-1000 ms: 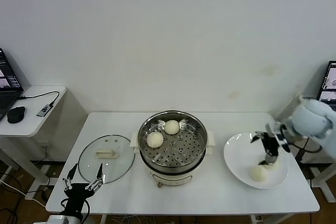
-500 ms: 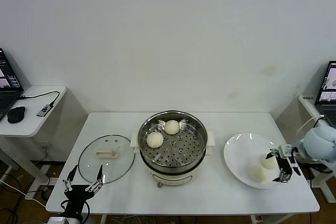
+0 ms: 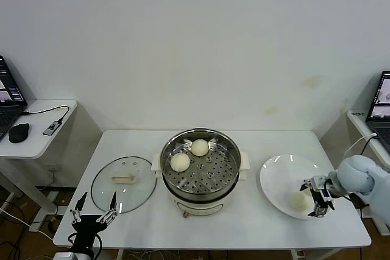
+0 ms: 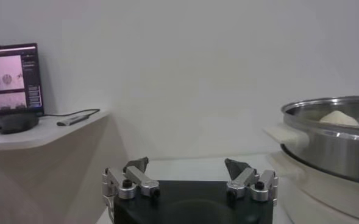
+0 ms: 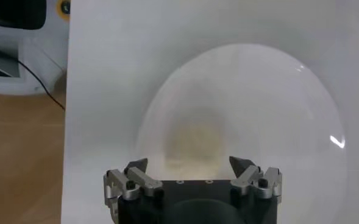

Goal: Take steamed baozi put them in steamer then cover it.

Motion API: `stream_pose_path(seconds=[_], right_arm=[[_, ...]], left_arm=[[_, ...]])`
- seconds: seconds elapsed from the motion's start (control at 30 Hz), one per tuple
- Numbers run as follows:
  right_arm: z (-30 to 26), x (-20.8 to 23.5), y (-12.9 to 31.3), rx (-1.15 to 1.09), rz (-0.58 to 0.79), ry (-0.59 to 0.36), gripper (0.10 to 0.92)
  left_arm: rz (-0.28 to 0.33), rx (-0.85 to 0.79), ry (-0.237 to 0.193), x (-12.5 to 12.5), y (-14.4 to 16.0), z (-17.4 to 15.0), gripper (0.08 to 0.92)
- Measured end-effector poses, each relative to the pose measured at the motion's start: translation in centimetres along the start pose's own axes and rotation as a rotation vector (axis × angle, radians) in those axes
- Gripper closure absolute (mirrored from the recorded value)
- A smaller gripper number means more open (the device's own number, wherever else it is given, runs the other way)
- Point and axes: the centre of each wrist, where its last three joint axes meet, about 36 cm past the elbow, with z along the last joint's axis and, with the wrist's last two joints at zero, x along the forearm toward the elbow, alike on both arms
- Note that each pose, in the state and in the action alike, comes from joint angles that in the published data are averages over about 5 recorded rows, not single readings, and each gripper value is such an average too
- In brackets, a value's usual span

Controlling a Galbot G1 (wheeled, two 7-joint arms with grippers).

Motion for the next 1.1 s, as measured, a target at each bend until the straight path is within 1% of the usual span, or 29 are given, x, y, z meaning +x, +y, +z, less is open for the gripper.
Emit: stream_pose_path(seconds=[0.47, 0.8, 1.1], right_arm=[[-0.6, -1.4, -0.9, 0.000, 0.007, 0.022, 0.297], [-0.8, -1.3, -1.1, 0.002, 0.013, 0.028, 0.409], [-1.0, -0.9, -1.1, 0.009, 0.017, 0.028, 0.471]], left_arm=[[-0.004, 0.000, -0.002, -0.2, 0.1, 0.1, 0.177], [-0.007, 0.002, -0.002, -0.2, 0.1, 0.1, 0.177], [-0.010, 0.003, -0.003, 0.0, 0.1, 0.1, 0.177]])
